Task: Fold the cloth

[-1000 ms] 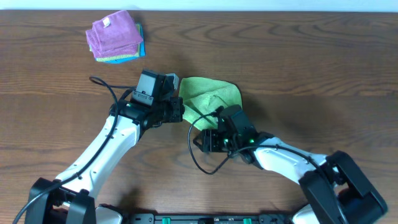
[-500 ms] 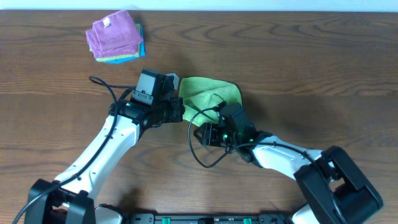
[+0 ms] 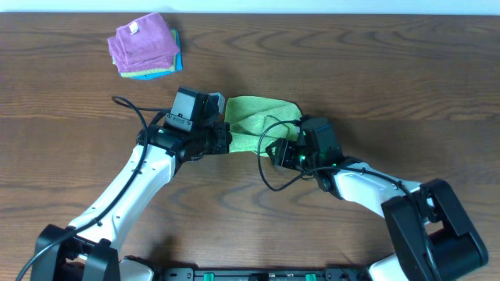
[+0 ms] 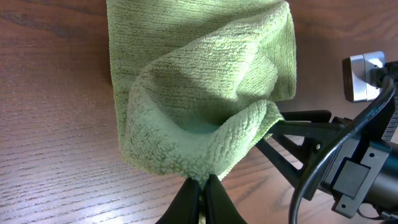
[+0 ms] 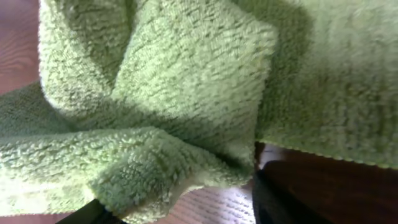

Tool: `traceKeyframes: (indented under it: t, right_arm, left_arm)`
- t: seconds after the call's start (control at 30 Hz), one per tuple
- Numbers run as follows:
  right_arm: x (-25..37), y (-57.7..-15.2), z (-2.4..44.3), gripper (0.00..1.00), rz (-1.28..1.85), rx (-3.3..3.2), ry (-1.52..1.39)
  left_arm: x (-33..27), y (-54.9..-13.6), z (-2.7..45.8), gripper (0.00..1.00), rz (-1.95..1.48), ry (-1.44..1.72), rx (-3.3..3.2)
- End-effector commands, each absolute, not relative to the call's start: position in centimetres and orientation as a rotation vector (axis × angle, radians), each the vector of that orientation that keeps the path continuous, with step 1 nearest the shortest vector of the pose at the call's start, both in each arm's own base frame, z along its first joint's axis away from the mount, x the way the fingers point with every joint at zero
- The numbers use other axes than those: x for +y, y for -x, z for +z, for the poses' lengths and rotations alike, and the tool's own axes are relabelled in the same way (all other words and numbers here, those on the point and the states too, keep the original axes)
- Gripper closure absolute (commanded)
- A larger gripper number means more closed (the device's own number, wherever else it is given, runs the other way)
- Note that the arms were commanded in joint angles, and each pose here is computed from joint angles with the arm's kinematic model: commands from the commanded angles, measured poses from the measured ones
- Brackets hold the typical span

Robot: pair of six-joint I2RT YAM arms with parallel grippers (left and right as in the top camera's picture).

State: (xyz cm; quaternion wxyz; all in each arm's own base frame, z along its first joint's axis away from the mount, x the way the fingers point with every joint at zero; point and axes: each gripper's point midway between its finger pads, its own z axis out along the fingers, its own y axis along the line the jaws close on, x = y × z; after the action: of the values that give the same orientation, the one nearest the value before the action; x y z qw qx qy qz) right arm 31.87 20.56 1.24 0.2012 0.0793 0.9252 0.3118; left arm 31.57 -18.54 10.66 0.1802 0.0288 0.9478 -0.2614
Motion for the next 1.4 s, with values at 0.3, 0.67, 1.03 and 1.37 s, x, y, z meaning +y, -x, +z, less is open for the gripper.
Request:
traceKeyframes:
  t: [0.3,0.67,1.03,1.37]
  right_arm:
    - [19.5,-32.5,0.7,0.89,0.792,2.572,-0.237]
    - [19.8,-34.8,3.6,0.98,0.659,2.611,0.021]
    - [15.3,-38.6,9.3,0.98,0.173,2.629,0.172]
    - [11.6,-41.4,15.4,0.98,-0.060,2.558,0.204]
  left_arm:
    - [-19.0,-32.3,12.8,0.94,-0.768,-0.125,2.610]
    - [-18.9,-33.1,13.6,0.94,-0.743,-0.120,2.586]
    - [-18.7,-34.6,16.1,0.94,-0.690,-0.148,2.530]
    - [-17.9,-37.0,22.4,0.94,-0.563,-0.206,2.416]
